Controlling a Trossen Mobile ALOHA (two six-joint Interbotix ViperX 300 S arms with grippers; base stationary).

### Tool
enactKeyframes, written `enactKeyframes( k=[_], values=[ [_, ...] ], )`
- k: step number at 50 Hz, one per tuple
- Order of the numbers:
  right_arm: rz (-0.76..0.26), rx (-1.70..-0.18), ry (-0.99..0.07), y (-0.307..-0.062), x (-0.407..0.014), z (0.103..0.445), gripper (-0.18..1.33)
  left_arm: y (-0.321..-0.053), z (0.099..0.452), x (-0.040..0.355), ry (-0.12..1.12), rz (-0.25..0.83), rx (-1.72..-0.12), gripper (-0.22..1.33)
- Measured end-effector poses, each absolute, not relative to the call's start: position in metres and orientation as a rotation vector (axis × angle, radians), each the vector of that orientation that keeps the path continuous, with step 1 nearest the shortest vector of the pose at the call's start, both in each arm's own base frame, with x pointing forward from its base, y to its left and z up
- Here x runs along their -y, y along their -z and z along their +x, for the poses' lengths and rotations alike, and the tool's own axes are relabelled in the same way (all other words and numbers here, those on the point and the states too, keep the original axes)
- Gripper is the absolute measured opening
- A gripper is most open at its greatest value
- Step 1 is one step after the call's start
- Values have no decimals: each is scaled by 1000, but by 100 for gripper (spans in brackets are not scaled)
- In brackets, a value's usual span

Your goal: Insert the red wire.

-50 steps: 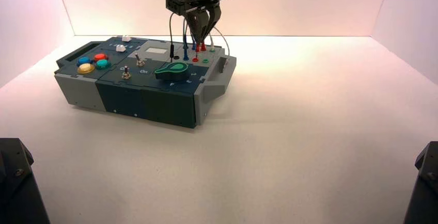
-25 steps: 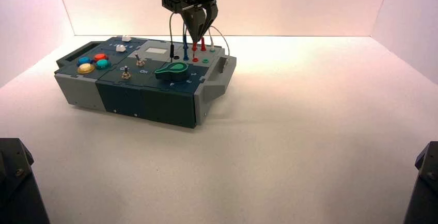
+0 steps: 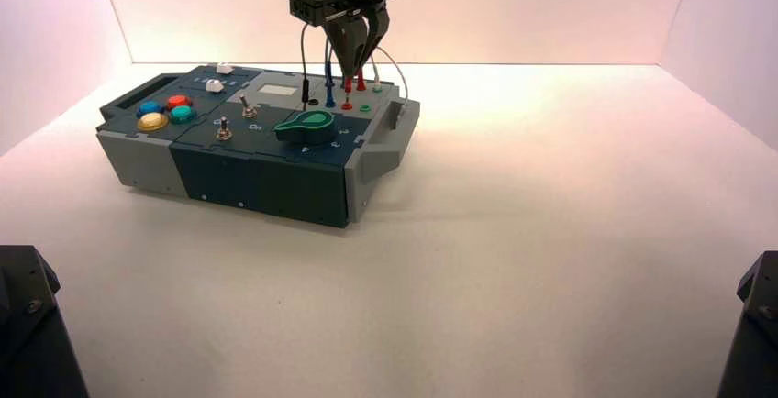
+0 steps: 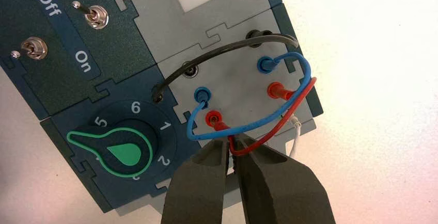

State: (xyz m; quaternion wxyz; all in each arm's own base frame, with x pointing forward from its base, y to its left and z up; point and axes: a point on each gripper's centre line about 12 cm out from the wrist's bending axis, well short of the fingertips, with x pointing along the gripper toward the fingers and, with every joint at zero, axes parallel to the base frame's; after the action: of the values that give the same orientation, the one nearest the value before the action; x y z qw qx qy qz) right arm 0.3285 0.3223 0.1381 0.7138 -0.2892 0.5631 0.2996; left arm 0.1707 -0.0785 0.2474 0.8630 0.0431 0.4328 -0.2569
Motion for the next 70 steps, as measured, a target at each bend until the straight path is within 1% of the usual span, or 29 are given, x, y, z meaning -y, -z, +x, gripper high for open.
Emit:
enactKeyframes(
  k=[19, 70],
  values=[
    [-646, -1250, -660, -134, -323, 331, -6, -248, 171, 79, 539, 90, -906, 4],
    [-670, -1237, -656, -135, -323, 333, -7, -247, 171, 79, 538, 92, -909, 4]
  ],
)
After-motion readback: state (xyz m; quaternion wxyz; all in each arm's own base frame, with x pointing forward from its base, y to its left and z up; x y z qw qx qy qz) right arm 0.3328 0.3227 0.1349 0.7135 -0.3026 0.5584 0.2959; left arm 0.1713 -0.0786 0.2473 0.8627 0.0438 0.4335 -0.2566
